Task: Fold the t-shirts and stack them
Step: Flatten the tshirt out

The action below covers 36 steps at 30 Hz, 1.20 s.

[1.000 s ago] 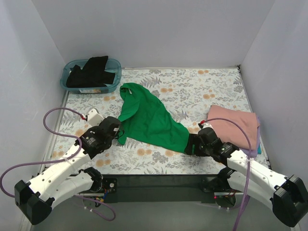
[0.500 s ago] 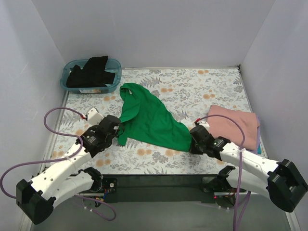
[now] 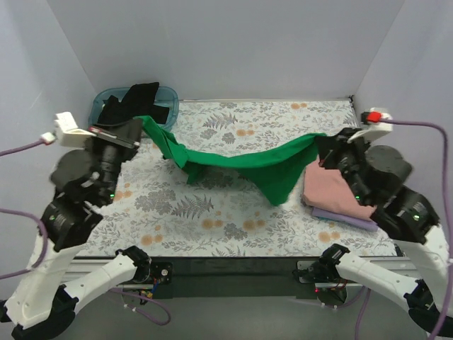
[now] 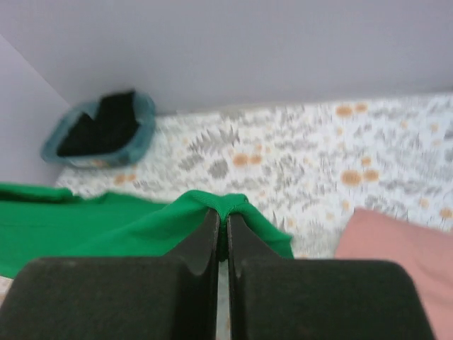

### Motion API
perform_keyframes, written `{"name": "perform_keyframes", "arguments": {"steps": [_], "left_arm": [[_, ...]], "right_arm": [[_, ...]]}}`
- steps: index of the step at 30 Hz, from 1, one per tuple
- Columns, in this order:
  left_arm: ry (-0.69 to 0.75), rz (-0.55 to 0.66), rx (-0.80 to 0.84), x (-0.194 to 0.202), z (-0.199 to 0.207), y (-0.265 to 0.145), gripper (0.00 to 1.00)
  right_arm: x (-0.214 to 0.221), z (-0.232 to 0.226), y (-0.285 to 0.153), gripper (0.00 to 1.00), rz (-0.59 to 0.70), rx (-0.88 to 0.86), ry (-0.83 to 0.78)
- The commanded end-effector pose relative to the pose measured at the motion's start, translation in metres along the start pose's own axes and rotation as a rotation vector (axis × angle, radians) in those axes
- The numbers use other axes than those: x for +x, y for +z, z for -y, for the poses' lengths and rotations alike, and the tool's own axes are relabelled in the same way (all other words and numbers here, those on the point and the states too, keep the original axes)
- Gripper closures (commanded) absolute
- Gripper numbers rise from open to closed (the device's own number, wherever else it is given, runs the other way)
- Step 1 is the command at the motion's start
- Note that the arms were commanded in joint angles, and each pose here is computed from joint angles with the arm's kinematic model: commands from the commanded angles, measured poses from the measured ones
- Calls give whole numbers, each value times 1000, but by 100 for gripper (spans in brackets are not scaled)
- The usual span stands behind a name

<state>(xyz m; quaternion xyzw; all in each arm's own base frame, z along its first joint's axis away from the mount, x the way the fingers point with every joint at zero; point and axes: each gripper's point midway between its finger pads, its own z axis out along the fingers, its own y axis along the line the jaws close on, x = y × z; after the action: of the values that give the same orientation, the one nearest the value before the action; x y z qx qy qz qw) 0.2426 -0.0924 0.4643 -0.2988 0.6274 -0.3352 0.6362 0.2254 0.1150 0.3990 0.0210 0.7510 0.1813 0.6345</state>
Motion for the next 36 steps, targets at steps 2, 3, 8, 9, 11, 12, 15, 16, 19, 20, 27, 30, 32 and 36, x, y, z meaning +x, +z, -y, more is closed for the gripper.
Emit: {"name": "perform_keyframes", "arguments": {"steps": [2,3,8,9,11,12,15,16,19,20,27,30,32,36], "left_arm": [[-34,158,238,-92,73,-45,100],[-26,167,282,-102,85,-52,100],[-44,193,578,-163,162,-113,100],[-43,193,597,-167,169,-115,100],[-59,220,646,-184,177,-133,100],[-58,222,663,-186,179,-137,100],[-60,246,649,-192,177,-139,100],[-53,246,636,-190,175,-135,100],[-20,264,528,-178,161,-106,100],[-4,276,483,-175,154,-97,100],[204,356,-56,-93,48,25,100],[279,349,-211,-51,8,63,100],[328,328,-272,-19,-26,91,100],[331,142,-342,37,-96,168,100]], "right_arm": [[-89,-10,-52,99,187,-121,-48],[-102,-15,-63,99,216,-166,-40],[-146,-50,-128,99,318,-467,10],[-149,-51,-131,99,325,-477,14],[-155,-53,-140,99,341,-505,24],[-160,-55,-145,99,353,-523,28],[-165,-60,-148,99,358,-545,28],[-165,-57,-144,99,358,-520,31],[-157,-53,-120,99,327,-437,24],[-153,-51,-112,99,316,-408,22],[-77,-12,-7,99,140,9,-57],[-35,15,36,99,70,235,-119],[0,26,72,99,-7,292,-160],[67,52,149,99,-167,215,-132]]}}
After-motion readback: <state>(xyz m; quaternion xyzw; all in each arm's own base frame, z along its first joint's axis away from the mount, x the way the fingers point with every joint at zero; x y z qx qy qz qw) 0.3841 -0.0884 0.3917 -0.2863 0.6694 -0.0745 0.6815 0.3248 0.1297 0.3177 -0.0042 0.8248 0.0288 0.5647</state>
